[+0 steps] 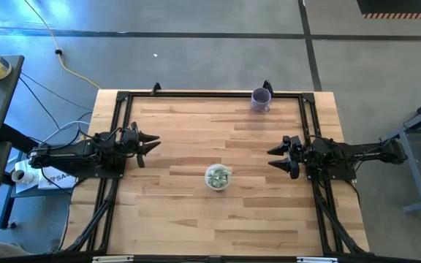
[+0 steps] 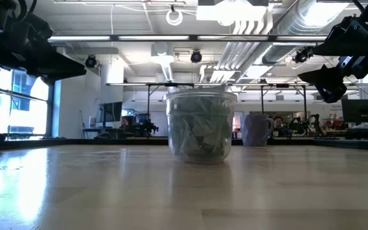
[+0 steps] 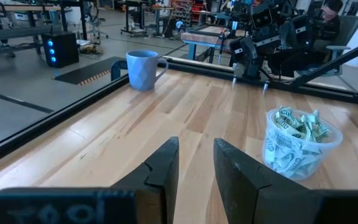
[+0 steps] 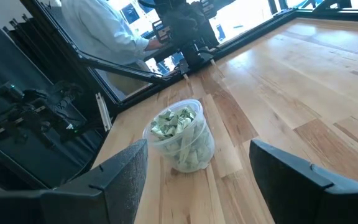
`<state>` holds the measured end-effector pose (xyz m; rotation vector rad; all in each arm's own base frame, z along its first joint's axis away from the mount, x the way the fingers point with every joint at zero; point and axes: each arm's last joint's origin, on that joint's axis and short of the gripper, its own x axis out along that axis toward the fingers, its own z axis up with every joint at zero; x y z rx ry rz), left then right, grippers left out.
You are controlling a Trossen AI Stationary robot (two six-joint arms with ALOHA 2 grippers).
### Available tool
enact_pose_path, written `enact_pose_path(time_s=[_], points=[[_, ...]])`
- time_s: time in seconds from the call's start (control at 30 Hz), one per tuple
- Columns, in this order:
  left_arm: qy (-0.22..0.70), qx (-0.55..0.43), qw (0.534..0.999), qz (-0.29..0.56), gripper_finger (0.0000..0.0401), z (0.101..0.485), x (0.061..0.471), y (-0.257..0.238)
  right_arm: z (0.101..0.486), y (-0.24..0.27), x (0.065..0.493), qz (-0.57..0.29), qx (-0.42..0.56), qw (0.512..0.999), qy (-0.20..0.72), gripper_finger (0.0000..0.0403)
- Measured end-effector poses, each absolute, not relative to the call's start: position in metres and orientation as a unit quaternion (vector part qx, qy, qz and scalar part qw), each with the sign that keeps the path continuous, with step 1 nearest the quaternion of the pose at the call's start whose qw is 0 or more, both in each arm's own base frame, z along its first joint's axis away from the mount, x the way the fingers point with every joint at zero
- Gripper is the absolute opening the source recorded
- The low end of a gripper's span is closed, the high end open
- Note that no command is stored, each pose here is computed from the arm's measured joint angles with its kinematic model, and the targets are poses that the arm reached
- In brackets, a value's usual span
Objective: Pick and place Stevia / Truvia into bins
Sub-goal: Return to Home Position
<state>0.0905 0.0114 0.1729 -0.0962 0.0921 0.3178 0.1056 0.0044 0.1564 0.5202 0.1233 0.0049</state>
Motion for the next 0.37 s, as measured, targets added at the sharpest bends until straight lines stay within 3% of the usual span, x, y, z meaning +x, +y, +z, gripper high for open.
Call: enact_pose_path(time_s=[0.37], points=[[0.046, -0.048, 0.985, 0.158, 0.0134, 0.1729, 0.0905, 0.0114, 0.1564, 0.0044, 0.1056, 0.002, 0.257, 0.964, 0.061, 0.0271]])
